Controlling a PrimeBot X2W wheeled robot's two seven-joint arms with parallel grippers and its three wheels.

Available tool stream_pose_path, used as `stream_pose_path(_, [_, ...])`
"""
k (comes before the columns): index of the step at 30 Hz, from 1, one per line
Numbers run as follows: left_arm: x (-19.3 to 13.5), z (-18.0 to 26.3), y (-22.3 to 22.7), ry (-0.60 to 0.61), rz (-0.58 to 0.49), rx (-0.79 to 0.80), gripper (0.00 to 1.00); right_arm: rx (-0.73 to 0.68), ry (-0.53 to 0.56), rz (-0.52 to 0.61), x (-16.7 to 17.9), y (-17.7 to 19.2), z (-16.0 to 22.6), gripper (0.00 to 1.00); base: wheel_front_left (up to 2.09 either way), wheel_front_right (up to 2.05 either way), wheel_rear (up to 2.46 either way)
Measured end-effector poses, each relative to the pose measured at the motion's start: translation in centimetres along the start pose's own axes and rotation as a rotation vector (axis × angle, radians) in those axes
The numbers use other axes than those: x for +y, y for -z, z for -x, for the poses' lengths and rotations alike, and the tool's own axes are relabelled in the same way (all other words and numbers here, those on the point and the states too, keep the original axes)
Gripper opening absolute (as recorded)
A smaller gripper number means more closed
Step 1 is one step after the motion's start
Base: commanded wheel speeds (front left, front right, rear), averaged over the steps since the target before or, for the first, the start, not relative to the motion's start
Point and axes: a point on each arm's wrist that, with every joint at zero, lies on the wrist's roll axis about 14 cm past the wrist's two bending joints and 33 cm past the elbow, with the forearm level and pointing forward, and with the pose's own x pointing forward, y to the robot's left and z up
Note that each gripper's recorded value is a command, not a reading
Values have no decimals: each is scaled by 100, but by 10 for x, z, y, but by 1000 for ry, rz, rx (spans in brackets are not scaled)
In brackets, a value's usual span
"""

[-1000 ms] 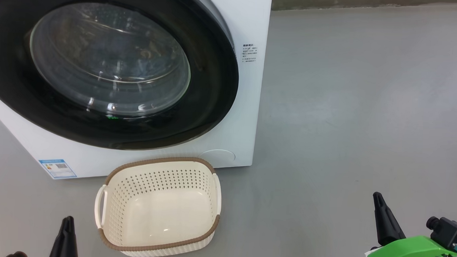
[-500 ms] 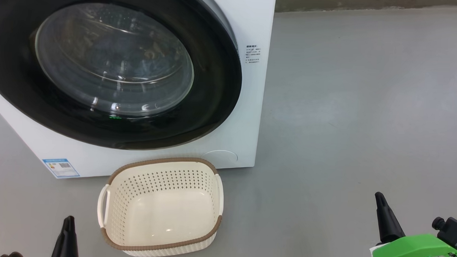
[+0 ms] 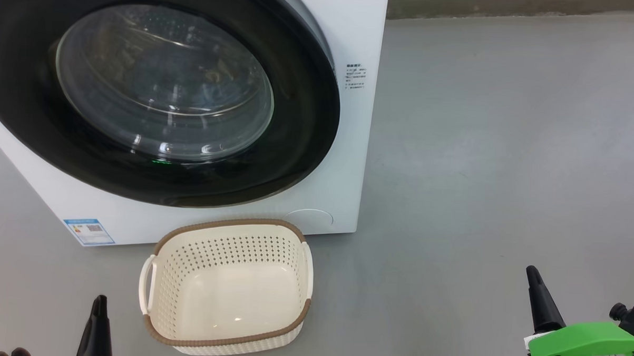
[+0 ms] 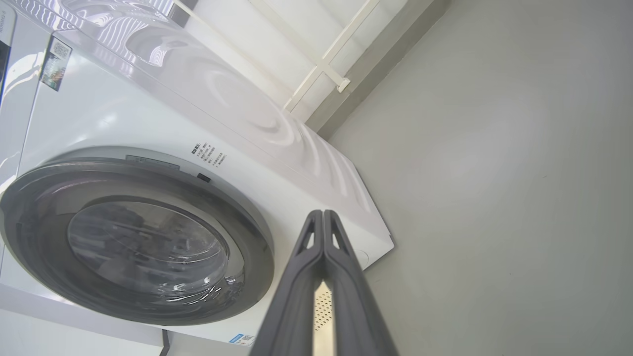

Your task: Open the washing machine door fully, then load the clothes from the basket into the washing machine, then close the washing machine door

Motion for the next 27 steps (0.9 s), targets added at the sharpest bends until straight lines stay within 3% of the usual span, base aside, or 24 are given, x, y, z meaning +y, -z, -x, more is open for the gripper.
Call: stream_pose_path(27, [-6, 0, -5, 10, 290, 0, 0, 15, -4, -272, 7, -1, -5, 0, 0, 0, 0])
